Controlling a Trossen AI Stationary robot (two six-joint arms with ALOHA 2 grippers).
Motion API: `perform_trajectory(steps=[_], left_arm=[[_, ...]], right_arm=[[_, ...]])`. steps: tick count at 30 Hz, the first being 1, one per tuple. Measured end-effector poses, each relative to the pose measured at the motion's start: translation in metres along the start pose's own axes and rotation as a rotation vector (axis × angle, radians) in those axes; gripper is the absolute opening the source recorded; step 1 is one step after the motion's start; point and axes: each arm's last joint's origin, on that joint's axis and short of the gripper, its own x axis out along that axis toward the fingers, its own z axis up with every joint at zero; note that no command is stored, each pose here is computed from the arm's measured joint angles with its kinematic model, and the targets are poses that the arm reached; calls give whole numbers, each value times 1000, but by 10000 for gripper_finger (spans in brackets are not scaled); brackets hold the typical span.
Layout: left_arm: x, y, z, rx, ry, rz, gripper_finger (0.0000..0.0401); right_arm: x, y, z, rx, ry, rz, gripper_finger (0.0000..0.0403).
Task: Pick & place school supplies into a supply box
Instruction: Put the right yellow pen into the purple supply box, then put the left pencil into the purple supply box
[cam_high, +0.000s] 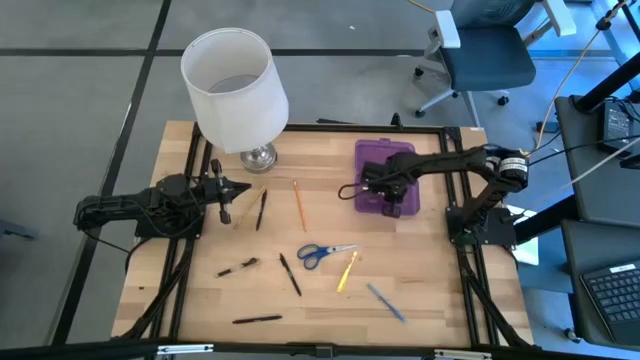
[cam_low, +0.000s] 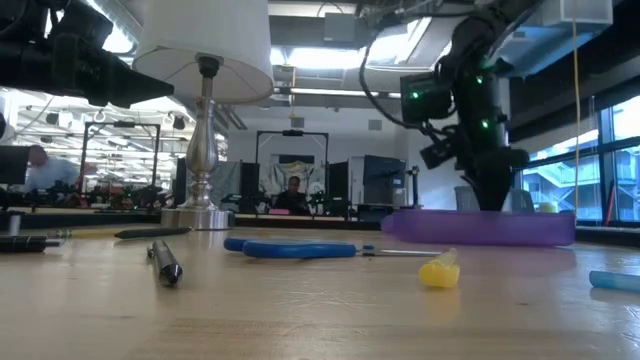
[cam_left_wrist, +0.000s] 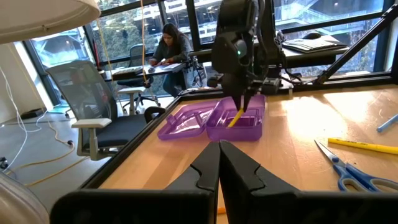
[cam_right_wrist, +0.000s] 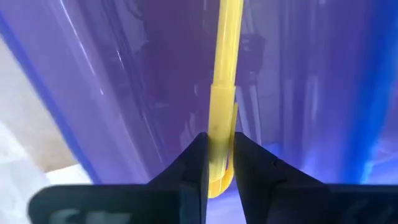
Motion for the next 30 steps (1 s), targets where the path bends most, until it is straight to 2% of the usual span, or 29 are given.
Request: perform_trajectory(steps=[6, 13, 22, 30], left_arm=[[0, 0, 0, 0, 0, 0, 4], [0, 0, 0, 0, 0, 0, 4], [0, 0, 0, 0, 0, 0, 4], [0, 0, 0, 0, 0, 0, 4]], right_arm=[[18, 2, -7, 40, -16, -9, 74], [21, 2, -11, 61, 0, -16, 92], [8, 0, 0, 69, -38, -17, 143], [-11, -3, 9, 91, -42, -17, 151]])
